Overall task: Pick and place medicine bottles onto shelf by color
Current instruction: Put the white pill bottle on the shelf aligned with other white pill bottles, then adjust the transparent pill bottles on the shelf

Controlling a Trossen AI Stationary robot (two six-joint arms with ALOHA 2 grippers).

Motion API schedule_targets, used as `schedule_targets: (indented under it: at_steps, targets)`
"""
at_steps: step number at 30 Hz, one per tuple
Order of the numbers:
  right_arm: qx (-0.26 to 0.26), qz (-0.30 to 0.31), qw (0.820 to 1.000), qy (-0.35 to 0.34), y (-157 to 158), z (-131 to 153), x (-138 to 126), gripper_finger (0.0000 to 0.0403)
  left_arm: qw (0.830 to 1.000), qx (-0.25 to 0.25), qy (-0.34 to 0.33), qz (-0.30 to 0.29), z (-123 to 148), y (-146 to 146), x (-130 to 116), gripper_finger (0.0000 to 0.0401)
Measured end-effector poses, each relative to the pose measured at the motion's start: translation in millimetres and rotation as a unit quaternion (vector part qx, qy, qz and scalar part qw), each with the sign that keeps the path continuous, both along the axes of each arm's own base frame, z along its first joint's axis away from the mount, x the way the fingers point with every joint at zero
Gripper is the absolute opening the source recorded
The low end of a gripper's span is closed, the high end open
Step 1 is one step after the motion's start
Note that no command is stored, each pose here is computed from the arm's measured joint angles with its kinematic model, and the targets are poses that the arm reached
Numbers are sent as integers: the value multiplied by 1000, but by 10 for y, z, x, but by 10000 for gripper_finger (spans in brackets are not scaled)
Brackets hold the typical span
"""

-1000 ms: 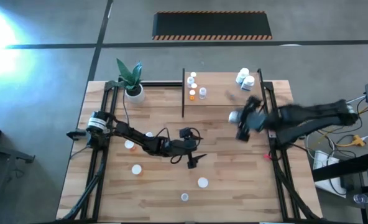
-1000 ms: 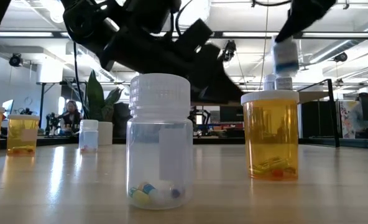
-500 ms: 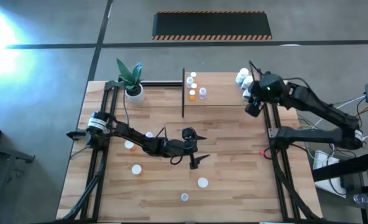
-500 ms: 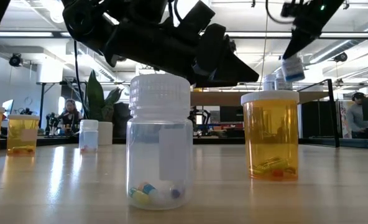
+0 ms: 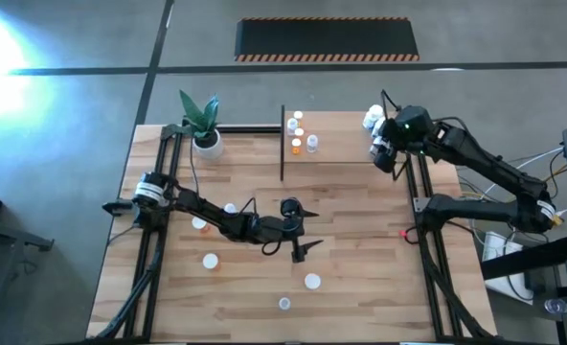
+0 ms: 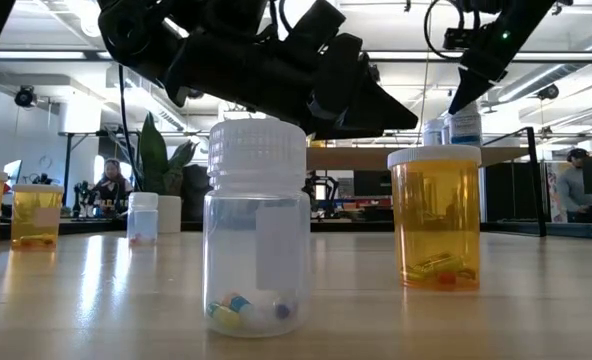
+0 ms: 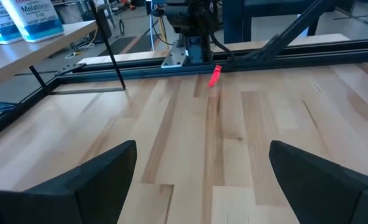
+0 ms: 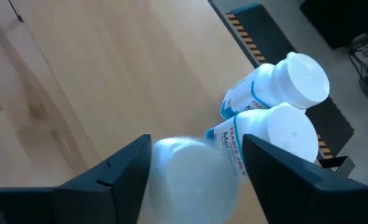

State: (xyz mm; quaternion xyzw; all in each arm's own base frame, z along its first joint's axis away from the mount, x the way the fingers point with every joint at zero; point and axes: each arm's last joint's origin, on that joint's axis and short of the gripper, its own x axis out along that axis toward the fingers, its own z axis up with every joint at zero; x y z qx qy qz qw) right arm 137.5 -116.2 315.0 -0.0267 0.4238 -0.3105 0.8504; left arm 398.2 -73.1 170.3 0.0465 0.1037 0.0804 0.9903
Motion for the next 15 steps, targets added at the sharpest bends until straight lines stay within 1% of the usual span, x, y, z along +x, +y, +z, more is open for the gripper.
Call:
schedule_targets:
  at_steps: [2,4,8,11,13,15]
  targets:
    - [-6,4,1000,0,0,10,0,258,1000,0,0,-1,2,-7,0,350]
    - [-16,4,1000,2,3,43,-9,265,1000,-1,-4,-2,22,-19,10,350]
    - [-35,-4,999,-11,20,175,-37,260,1000,-1,-6,-3,87,-22,9,350]
    - [-38,-11,998,-39,67,300,-69,249,1000,0,-1,-7,209,-49,-47,350]
    - [-27,-14,997,-73,128,357,-83,241,1000,9,21,3,347,-76,-123,350]
    - [3,12,994,-108,218,364,-81,232,997,25,59,30,467,-101,-245,350]
